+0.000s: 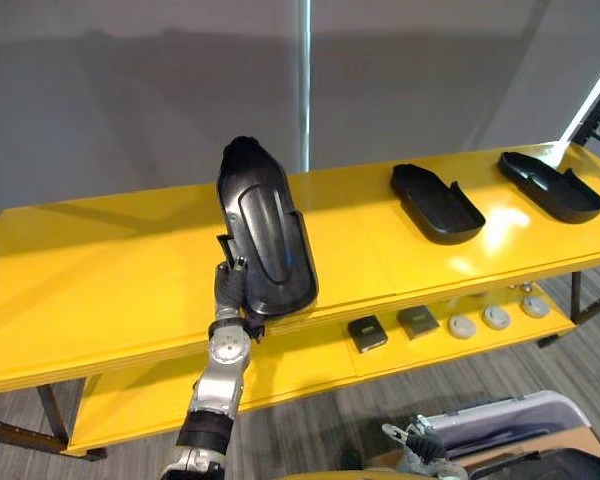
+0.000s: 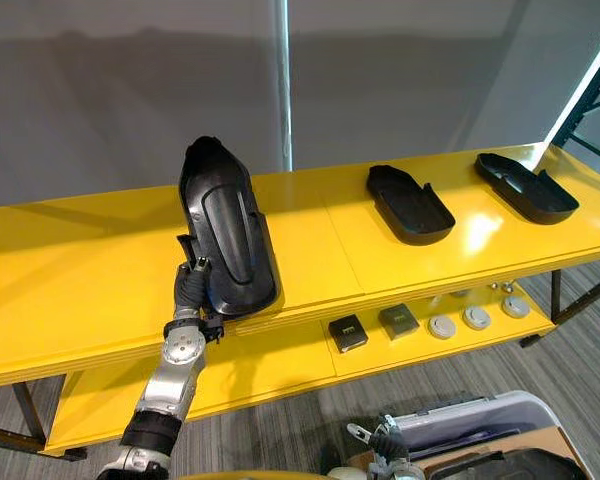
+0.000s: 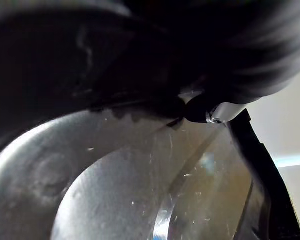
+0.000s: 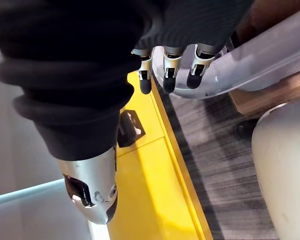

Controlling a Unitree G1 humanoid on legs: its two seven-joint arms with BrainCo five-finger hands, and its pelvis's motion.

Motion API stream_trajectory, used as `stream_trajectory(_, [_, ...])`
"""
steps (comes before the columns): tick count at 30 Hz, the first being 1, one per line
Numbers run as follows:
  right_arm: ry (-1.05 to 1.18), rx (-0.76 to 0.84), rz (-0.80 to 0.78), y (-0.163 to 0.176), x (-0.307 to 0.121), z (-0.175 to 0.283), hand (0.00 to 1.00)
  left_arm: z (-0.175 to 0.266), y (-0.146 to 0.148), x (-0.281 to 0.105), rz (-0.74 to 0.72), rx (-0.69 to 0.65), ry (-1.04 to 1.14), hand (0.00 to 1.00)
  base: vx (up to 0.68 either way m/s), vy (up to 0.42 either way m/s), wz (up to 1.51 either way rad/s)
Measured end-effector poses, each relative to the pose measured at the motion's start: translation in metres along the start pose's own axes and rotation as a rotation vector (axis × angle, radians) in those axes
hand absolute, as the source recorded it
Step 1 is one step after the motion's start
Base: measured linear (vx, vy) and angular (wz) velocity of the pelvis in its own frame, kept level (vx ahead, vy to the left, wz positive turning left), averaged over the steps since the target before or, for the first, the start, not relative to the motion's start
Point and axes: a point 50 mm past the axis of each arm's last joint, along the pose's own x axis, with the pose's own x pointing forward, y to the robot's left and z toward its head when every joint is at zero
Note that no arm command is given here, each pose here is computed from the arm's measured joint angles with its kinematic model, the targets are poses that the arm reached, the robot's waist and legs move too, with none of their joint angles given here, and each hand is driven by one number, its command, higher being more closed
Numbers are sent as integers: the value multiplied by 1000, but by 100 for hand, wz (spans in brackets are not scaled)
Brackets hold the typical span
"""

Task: Walk over and take plastic housings, then place them on the shelf

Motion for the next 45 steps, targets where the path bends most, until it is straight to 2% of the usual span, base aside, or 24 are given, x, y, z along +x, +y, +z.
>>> stream_trajectory(4, [-5, -39, 1, -2, 1, 3, 0, 6, -3, 14, 32, -29, 22, 100, 37, 5, -6])
stream_trajectory(9, [-15, -52, 14, 2, 3, 6, 0, 15, 11, 28, 125, -69, 14, 100, 30, 13, -9])
stream_trajectory(21, [-29, -72, 15, 0, 5, 11, 0, 12, 32, 48, 161, -8, 78, 100, -42, -5, -1])
stream_trajectory(22, [-29, -73, 14, 0, 5, 11, 0, 11, 32, 49, 155, 3, 81, 0, -46, -10, 1])
stream_trajectory(27, [-32, -73, 14, 0, 5, 12, 0, 8, 33, 52, 152, 38, 100, 0, -6, -2, 0])
stream_trajectory(45, [-45, -73, 15, 1, 7, 17, 0, 23, 43, 67, 213, -49, 106, 0, 0, 0, 0])
